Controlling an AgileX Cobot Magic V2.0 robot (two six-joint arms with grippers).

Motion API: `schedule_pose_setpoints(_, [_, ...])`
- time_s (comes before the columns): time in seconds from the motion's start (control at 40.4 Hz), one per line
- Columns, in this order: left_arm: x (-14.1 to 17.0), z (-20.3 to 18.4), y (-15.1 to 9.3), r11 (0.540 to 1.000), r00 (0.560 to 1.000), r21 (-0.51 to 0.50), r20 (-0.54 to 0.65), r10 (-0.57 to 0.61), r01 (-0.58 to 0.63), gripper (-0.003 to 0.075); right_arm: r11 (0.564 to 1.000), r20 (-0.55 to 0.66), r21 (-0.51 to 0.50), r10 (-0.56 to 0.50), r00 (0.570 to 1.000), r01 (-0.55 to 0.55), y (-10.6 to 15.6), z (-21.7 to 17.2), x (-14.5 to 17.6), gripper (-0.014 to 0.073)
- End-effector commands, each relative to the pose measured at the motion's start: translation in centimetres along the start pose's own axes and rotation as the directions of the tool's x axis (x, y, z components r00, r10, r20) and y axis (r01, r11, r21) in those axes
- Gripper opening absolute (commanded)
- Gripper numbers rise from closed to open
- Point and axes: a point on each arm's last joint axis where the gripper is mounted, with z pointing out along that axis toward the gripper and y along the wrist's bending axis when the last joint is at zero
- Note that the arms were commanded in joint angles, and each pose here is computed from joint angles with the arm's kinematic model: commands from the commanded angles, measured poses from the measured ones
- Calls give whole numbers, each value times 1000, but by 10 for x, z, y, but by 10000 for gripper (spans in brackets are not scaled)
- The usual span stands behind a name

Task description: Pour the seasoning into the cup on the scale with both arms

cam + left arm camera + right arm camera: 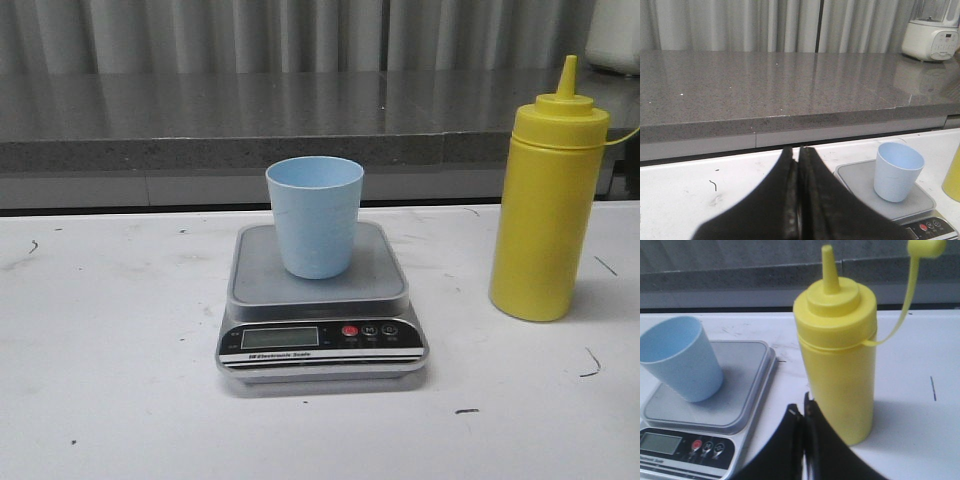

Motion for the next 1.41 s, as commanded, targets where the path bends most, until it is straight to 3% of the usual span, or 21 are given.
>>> schedule_pose_setpoints(0.0, [-15, -1, -1, 1000, 996, 11, 93, -18, 18, -20, 998, 104, -47, -46, 994, 51, 5, -18, -20, -59])
schedule_pose_setpoints(0.198, [-15, -1, -1, 1000, 996, 11, 93, -18, 18, -20, 978, 22, -101, -180, 983, 182, 12, -48, -45, -59])
schedule_pose_setpoints(0.396, [-15, -1, -1, 1000, 996, 11, 93, -18, 18, -20, 968, -53, -13, -250, 967, 250, 5, -68, -77, -59])
schedule_pose_setpoints(1.385, [-15, -1, -1, 1000, 995, 11, 95, -18, 18, -20, 966, -26, 12, -257, 966, 257, 4, -82, -81, -59])
